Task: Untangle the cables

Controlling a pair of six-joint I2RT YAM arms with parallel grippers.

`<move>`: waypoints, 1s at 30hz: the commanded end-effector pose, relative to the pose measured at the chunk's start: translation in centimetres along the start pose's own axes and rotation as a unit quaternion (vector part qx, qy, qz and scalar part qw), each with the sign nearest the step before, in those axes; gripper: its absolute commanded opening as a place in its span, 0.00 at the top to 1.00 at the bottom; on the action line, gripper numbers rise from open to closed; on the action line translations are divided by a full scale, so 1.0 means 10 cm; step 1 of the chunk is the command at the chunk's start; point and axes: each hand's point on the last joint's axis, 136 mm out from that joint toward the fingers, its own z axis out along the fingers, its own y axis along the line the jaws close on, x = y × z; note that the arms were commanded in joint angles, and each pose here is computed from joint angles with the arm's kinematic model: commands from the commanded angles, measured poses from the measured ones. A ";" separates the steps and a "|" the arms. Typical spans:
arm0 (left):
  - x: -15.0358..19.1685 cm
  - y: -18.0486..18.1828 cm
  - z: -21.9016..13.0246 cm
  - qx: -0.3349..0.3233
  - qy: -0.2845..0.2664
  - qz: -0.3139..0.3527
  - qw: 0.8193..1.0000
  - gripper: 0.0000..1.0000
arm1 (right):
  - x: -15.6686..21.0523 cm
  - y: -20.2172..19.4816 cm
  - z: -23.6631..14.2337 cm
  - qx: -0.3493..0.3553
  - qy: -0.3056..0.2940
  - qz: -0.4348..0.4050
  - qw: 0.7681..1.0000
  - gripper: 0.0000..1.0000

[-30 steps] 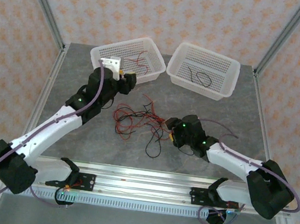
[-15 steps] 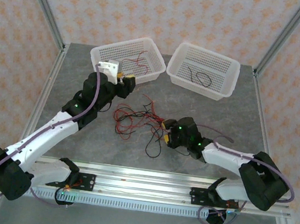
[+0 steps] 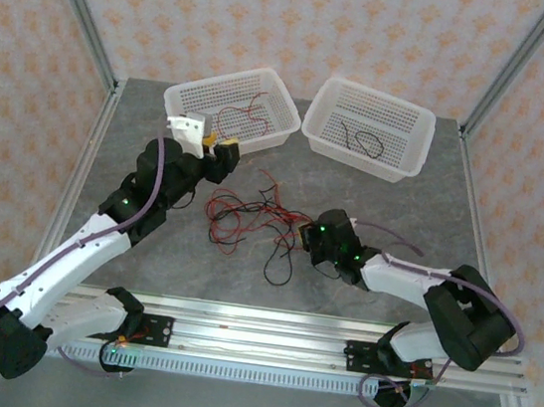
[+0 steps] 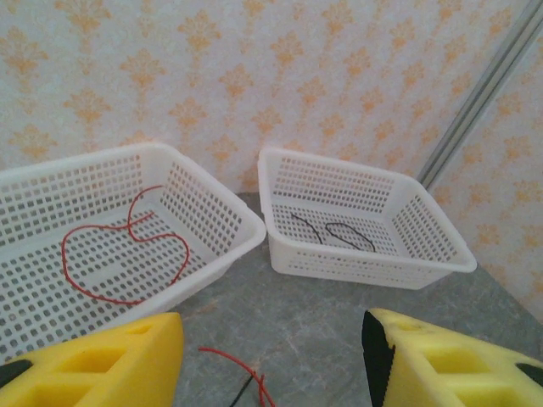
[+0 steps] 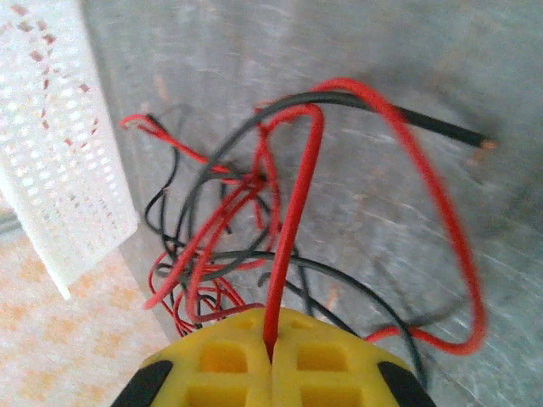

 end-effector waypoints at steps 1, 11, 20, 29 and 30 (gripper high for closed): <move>0.27 -0.05 0.00 0.019 0.038 -0.023 0.999 0.42 | -0.11 0.45 -0.23 -0.030 -0.045 -0.115 0.992 1.00; 0.98 -0.30 0.11 0.054 0.101 -0.039 0.993 0.42 | 0.12 1.09 -0.66 -0.062 -0.009 -0.436 0.898 1.00; 1.25 -0.47 0.23 0.071 0.116 -0.031 0.990 0.43 | 0.39 1.47 -1.09 -0.128 0.024 -0.594 0.794 1.00; 1.36 -0.74 0.44 0.109 0.120 -0.007 0.987 0.43 | 0.33 1.64 -1.34 -0.152 -0.007 -0.596 0.789 1.00; 1.37 -0.80 0.45 0.119 0.116 -0.001 0.986 0.42 | 0.31 1.67 -1.37 -0.155 -0.014 -0.589 0.793 1.00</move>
